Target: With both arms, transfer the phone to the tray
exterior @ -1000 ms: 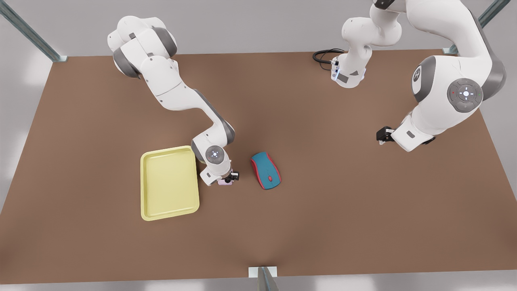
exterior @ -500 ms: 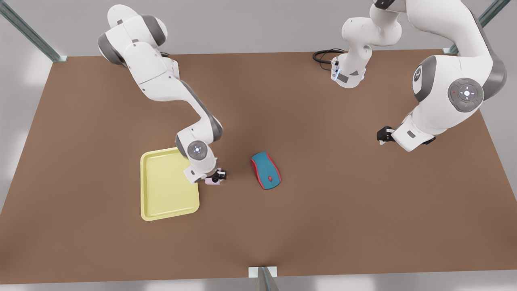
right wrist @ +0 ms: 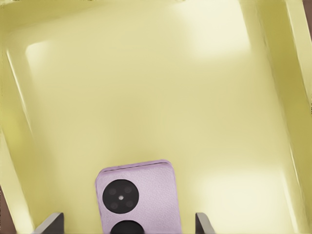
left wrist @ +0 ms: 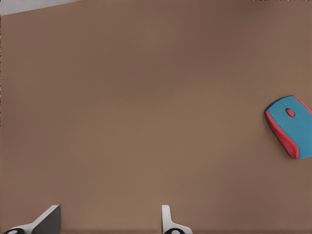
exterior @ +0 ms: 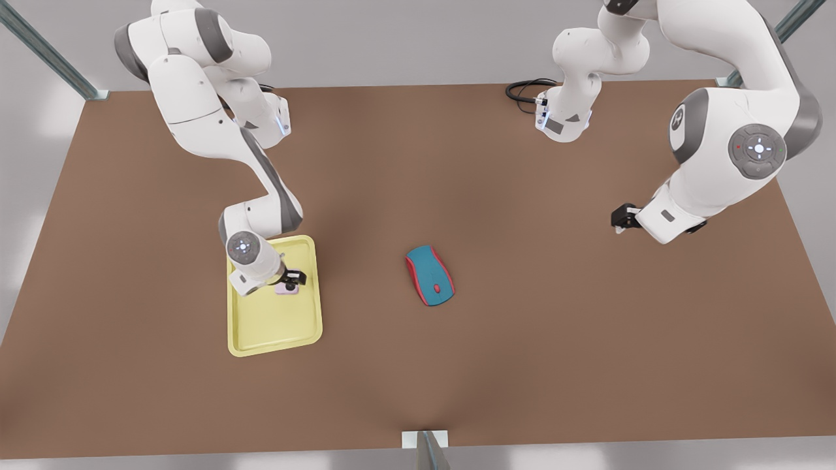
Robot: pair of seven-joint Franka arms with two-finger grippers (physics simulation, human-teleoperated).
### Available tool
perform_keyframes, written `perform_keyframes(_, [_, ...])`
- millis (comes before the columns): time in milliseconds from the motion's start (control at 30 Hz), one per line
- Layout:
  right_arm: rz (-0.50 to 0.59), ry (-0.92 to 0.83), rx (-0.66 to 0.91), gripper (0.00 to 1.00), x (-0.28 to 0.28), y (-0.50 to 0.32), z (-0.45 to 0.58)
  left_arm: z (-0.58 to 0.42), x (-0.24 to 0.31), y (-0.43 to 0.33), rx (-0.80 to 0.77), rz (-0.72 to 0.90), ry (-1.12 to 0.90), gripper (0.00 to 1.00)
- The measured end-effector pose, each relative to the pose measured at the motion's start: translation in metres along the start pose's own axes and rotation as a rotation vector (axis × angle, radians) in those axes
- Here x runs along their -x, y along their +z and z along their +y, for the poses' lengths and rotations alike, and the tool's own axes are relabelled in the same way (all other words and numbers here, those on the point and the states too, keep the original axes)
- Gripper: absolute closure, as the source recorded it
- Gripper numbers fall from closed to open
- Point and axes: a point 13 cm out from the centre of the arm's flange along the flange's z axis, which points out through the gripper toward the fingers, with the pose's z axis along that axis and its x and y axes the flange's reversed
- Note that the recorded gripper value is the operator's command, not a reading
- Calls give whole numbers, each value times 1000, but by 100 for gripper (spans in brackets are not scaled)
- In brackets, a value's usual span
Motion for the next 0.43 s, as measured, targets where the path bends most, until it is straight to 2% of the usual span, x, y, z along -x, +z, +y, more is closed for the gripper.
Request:
perform_keyframes(67, [-74,-17,19,0,32,-56,6,4,0,-3,-2,-5,-6,0])
perform_keyframes(133, [-192,-2,45,0,72,-166,-5,4,0,-4,-3,-7,-6,0])
perform_keyframes(233, [-319,98,56,0,104,-337,-88,3,-1,-5,-4,-8,-4,0])
perform_keyframes(333, [-281,188,22,0,81,-412,-179,3,-1,-5,-3,-8,-3,0])
perform_keyframes(433, [-172,199,8,0,49,-414,-213,4,-1,-5,-1,-8,-3,0])
